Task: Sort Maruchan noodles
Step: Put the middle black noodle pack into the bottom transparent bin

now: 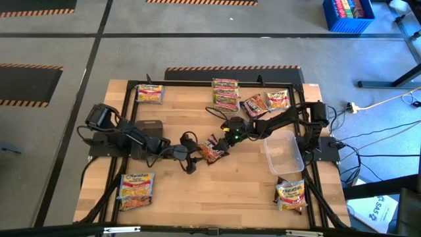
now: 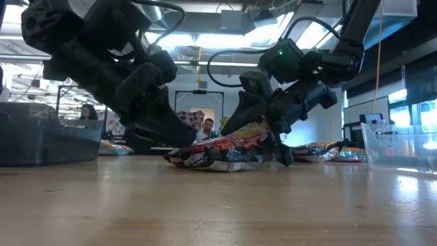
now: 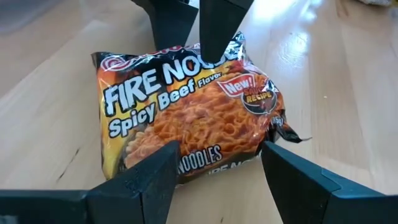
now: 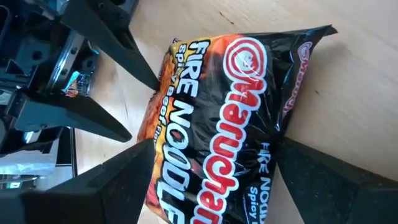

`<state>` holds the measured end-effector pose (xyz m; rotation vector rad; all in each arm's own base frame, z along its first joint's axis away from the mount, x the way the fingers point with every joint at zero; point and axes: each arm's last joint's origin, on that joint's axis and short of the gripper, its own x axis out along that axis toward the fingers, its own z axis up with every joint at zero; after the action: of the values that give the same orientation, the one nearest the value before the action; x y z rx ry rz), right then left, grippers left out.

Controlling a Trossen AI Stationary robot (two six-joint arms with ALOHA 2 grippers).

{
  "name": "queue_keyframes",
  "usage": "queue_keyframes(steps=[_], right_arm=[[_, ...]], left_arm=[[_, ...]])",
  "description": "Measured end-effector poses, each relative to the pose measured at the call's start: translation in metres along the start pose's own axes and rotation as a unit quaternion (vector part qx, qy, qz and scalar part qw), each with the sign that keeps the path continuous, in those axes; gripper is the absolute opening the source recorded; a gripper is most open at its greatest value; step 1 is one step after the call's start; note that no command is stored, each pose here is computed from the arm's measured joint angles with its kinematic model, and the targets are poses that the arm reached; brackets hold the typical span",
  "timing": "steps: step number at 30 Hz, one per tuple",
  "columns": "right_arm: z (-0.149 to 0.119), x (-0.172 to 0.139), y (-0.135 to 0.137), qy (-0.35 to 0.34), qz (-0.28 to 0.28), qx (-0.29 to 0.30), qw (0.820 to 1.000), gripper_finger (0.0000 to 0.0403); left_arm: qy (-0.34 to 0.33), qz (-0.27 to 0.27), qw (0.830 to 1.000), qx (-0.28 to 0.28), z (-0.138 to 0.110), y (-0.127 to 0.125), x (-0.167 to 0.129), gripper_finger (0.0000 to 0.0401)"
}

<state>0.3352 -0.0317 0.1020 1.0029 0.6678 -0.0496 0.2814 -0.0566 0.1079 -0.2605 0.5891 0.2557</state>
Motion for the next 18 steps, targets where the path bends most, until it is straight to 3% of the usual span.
queue_keyframes(steps=[13, 18], right_arm=[[0.001, 0.008, 0.018, 0.002, 0.014, -0.015, 1.0, 0.0328], [0.008, 0.011, 0.03, -0.037, 0.028, -0.036, 0.998, 0.0328]], left_arm=[[-0.011, -0.006, 1.0, 0.015, -0.001, -0.003, 0.0, 0.0227], [-0.013, -0.013, 1.0, 0.018, -0.001, -0.006, -0.001, 0.0227]])
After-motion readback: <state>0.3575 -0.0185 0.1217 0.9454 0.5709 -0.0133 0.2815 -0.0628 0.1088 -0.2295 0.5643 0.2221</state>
